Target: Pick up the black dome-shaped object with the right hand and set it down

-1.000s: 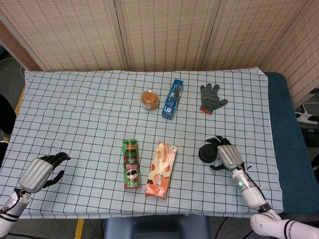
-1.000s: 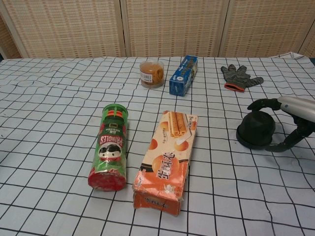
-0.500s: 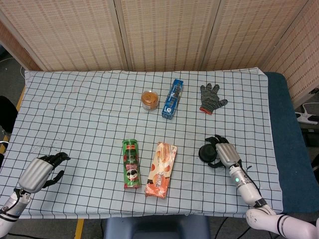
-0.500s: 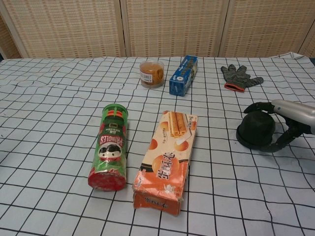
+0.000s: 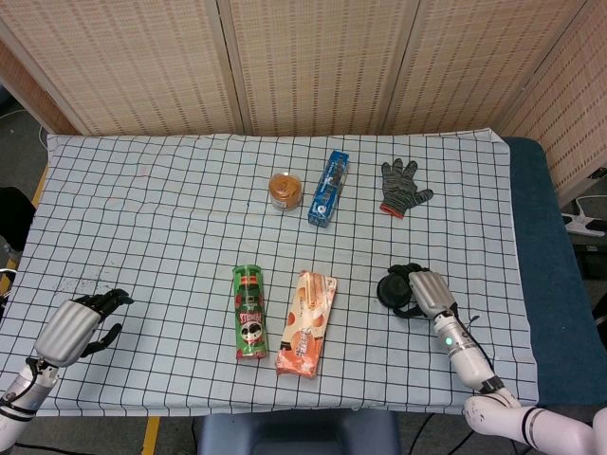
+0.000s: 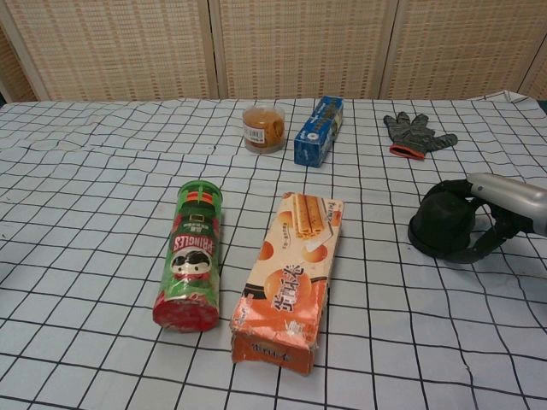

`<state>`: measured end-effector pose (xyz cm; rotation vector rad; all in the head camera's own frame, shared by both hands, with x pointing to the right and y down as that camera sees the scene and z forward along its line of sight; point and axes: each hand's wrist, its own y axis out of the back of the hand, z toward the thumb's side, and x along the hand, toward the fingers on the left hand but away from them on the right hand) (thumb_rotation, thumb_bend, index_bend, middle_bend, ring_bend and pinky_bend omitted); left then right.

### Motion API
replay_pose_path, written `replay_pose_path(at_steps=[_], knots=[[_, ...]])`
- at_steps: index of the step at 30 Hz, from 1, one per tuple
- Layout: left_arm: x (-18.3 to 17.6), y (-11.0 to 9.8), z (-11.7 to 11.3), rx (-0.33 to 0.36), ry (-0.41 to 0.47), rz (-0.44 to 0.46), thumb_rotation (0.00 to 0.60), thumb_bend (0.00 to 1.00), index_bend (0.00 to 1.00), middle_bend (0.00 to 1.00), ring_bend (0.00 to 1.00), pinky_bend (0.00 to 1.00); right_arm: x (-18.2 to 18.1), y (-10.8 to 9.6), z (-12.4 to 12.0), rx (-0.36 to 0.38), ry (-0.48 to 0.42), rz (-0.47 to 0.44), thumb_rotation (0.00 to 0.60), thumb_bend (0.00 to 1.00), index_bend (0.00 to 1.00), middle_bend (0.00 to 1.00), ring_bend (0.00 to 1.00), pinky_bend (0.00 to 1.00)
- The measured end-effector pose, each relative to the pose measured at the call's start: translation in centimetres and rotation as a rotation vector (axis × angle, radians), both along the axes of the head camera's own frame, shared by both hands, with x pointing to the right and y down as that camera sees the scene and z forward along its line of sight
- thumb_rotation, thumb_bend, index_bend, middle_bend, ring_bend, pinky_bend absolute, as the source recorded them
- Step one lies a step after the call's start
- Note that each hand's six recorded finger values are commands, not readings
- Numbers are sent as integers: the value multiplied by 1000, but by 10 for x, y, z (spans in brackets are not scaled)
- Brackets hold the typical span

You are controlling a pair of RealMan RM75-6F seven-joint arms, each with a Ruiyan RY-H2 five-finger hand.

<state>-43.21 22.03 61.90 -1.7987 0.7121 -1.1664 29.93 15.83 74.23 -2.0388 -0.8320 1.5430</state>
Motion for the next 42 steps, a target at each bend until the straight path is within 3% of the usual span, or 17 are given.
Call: replay_pose_path(at_steps=[6,12,21,31,42], knots=[[0,0,0,0,-1,-1,600,448,302,276,460,626,3,0,1,-6,10,3,600,60,278,292,204,276],[0,0,0,1,0,1,600,450,302,276,460,626,5,-1,-1,14,14,12,600,63,419,397,322,326],[1,0,0,-1,-1,1,600,449,302,276,460,626,12,-1,-7,51,43,2,600,239,617,536,476,453],[2,1,1,-2,-7,7,600,449,302,277,460,626,16,-8,-26,176,14,7,600,240,621,538,478,455],[2,1,2,-6,-8,5,600,449,301,276,460,626,26,-6,-27,181,6,30,600,241,621,538,478,455]])
